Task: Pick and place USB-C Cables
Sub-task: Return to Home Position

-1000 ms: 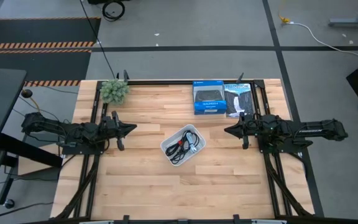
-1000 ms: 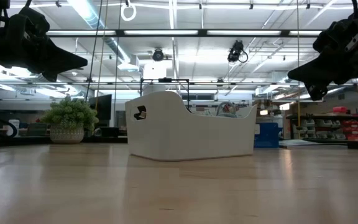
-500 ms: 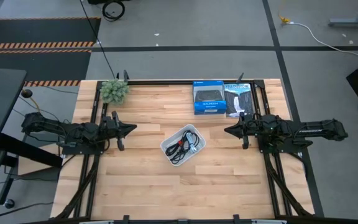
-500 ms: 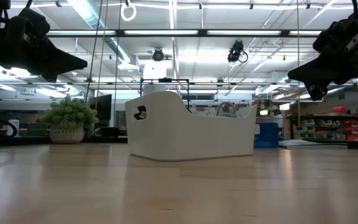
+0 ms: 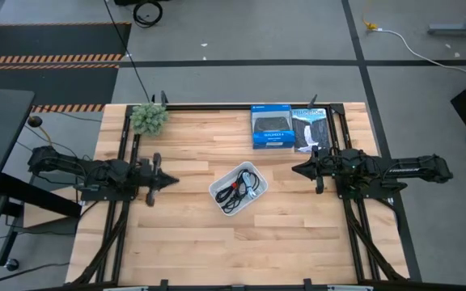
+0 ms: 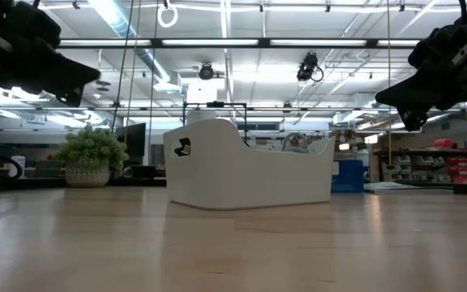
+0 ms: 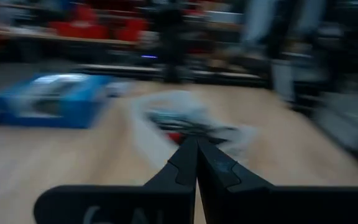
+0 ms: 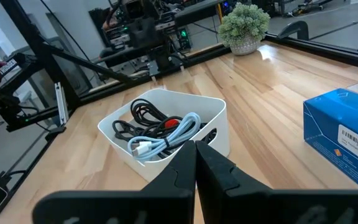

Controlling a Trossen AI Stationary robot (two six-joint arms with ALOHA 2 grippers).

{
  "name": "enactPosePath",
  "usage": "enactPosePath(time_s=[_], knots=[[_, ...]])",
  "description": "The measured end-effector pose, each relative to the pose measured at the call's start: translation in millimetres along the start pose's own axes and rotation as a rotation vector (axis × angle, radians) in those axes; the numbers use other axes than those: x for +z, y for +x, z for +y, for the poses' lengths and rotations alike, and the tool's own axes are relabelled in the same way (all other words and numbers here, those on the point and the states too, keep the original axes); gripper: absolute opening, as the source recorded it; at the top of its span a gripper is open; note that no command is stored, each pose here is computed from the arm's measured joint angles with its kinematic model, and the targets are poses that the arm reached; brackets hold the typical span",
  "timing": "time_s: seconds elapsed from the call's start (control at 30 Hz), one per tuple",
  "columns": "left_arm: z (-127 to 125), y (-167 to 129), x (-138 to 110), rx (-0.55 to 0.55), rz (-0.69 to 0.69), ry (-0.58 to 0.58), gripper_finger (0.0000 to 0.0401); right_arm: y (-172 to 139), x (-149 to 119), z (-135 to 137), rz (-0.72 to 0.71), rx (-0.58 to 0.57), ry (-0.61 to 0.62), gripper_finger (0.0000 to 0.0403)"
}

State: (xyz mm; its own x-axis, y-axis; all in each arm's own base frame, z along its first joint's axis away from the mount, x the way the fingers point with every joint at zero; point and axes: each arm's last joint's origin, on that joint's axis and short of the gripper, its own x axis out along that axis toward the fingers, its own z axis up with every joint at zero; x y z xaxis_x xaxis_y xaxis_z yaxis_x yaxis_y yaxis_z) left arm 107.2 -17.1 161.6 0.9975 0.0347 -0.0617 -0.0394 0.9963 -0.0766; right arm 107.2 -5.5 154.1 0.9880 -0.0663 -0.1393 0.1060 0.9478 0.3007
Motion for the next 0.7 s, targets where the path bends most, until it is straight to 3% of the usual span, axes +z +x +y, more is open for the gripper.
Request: enactPosePath(time_s=[0.2,0.3,0.7], knots=[[-13.3,-3.2,-1.4,-0.475,0.045,0.0,0.0011,0.0,0.0,0.0,0.0,0.0,0.0,0.0013],[-17.2,-5.7,-1.7,-0.634,0.059,0.0,0.0011,0.0,0.0,0.0,0.0,0.0,0.0,0.0013],[-18.0,-6.3,-1.9,-0.671,0.064,0.0,0.0011,0.0,0.0,0.0,0.0,0.0,0.0,0.0013]])
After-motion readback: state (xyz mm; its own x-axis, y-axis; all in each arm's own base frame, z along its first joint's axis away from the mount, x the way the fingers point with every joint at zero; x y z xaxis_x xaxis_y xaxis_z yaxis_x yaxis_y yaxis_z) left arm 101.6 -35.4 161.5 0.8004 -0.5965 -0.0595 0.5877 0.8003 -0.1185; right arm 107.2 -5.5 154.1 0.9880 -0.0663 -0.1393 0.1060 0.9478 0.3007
